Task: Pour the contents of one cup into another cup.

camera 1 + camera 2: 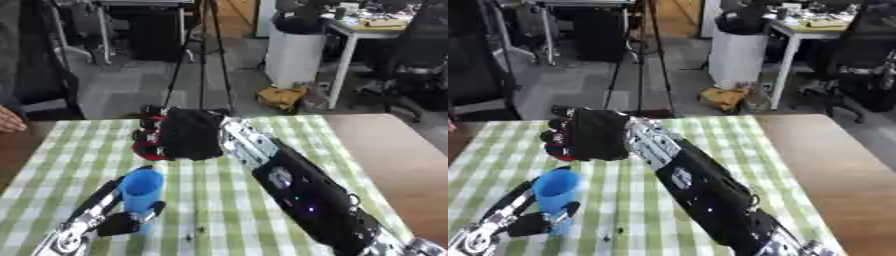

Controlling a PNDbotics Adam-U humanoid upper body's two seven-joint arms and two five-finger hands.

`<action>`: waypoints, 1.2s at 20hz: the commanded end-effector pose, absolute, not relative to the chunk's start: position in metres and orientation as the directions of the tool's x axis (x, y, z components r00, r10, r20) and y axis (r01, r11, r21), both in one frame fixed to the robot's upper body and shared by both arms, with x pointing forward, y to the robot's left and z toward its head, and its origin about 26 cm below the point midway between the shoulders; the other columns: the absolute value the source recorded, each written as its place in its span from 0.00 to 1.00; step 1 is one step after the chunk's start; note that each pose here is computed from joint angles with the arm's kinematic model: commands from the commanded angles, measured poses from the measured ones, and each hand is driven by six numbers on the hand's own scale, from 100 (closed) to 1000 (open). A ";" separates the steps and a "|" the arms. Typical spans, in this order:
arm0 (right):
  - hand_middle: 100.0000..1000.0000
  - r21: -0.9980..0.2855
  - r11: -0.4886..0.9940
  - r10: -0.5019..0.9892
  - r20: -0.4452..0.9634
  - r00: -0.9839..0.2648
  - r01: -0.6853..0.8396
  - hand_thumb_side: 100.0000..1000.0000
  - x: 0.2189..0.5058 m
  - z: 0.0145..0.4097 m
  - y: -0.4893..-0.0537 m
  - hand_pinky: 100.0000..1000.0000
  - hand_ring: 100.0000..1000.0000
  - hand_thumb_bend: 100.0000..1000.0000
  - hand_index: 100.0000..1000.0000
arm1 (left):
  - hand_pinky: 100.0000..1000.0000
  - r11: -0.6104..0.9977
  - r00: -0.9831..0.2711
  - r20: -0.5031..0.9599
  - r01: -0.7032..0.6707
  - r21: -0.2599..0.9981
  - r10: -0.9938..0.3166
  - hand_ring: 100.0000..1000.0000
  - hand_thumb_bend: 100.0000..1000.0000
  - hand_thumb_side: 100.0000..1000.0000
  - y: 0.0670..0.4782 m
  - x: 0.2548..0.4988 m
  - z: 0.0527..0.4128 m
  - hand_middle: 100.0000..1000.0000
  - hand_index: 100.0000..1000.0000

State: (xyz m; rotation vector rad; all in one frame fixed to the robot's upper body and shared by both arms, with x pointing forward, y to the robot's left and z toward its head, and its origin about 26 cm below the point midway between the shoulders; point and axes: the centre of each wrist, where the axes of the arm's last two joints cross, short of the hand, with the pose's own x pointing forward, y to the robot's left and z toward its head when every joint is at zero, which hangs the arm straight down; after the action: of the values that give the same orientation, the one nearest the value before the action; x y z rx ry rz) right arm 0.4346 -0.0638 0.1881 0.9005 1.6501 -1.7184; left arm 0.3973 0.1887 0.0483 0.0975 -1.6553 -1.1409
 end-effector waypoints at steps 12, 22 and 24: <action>0.61 -0.628 0.039 0.072 -0.774 -0.629 0.777 0.08 0.439 0.202 -0.072 0.71 0.57 0.19 0.73 | 0.40 0.553 -0.445 0.697 0.424 0.717 -0.563 0.48 0.12 0.48 0.191 0.401 0.061 0.57 0.71; 0.60 -0.688 0.083 0.233 -0.690 -0.685 0.721 0.08 0.442 0.201 -0.092 0.71 0.58 0.18 0.73 | 0.40 0.575 -0.434 0.706 0.410 0.708 -0.560 0.48 0.12 0.48 0.196 0.400 0.063 0.57 0.71; 0.59 -0.711 0.096 0.288 -0.650 -0.703 0.696 0.08 0.443 0.200 -0.100 0.71 0.58 0.18 0.74 | 0.40 0.579 -0.431 0.707 0.407 0.707 -0.561 0.48 0.12 0.48 0.197 0.400 0.063 0.57 0.71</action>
State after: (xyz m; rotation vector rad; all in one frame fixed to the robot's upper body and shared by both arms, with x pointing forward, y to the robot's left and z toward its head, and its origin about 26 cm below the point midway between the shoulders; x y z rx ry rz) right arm 0.4421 -0.0934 0.1841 0.9439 2.0062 -1.6889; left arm 0.3967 0.1927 0.0503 0.1050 -1.6647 -1.0952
